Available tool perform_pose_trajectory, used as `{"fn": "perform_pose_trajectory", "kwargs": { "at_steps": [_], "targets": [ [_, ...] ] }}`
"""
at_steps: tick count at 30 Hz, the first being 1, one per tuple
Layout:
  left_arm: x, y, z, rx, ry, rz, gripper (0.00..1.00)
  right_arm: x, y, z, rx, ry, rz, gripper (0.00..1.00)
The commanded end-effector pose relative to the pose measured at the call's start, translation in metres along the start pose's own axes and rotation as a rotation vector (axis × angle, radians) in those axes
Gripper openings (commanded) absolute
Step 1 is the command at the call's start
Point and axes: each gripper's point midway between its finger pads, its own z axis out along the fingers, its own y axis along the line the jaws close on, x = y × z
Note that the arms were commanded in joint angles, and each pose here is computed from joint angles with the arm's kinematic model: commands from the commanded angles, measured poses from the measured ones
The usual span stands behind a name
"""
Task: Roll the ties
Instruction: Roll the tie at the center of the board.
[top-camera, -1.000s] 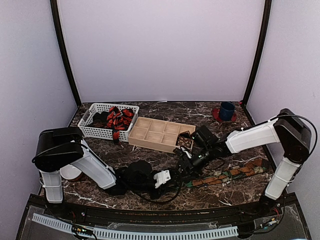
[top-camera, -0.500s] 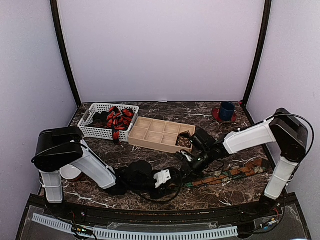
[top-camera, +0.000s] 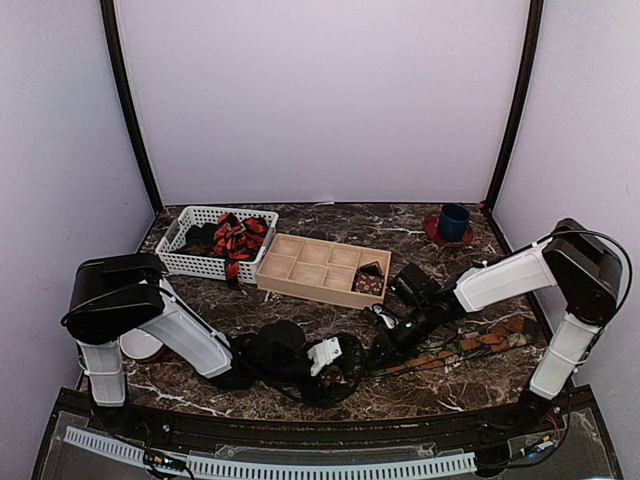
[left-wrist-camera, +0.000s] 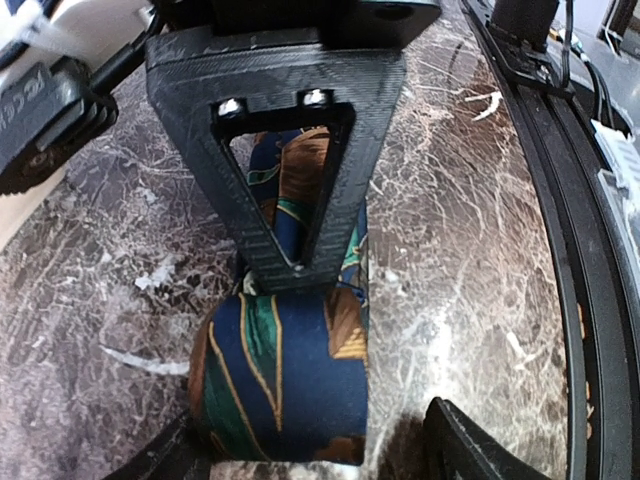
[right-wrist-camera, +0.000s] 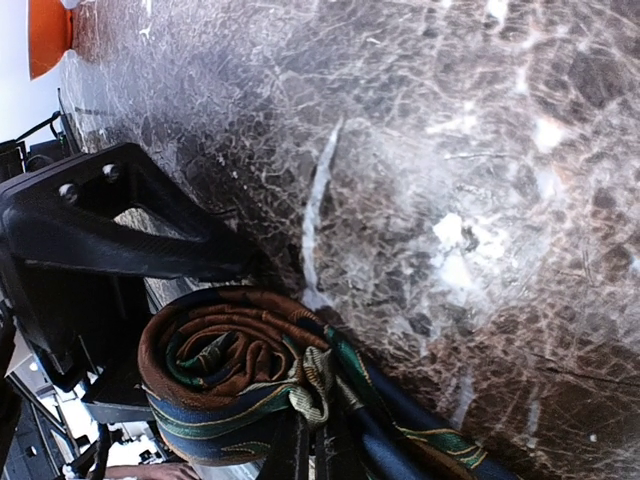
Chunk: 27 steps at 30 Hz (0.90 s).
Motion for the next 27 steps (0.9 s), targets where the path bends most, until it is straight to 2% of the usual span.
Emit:
{"fn": "perform_pose_trajectory", "kwargs": {
  "at_steps": [1,8,10,12,14,17,21,23,27],
  "targets": [
    [-0.008,-0.002,0.011,0.015,-0.041,-0.067,0.75,0.021,-0.052,0.003,0.181,0.029,0.075,0.0],
    [-0.014,-0.003,0.022,0.027,-0.088,-0.071,0.71,0.026,-0.059,0.005,0.188,0.034,0.075,0.0],
    [-0.014,-0.004,0.026,0.039,-0.094,-0.063,0.65,0.022,-0.056,0.007,0.171,0.026,0.071,0.0],
    [-0.016,-0.002,0.028,0.032,-0.097,-0.048,0.51,0.013,-0.047,0.011,0.149,0.021,0.05,0.0],
    [-0.016,-0.002,0.026,0.023,-0.09,-0.026,0.42,0.003,-0.038,0.015,0.137,0.018,0.023,0.0],
    [-0.006,0.004,0.018,-0.019,-0.053,-0.006,0.37,-0.009,-0.025,0.024,0.11,0.019,-0.012,0.0],
    [0.027,0.014,0.0,-0.097,0.063,0.026,0.31,-0.026,-0.009,0.029,0.081,0.023,-0.059,0.0],
    [0.043,0.015,-0.011,-0.112,0.118,0.054,0.29,-0.029,-0.003,0.024,0.079,0.02,-0.076,0.04],
    [0.065,0.013,-0.025,-0.104,0.203,0.091,0.28,-0.03,0.016,-0.001,0.016,-0.018,-0.079,0.22]
  ]
}}
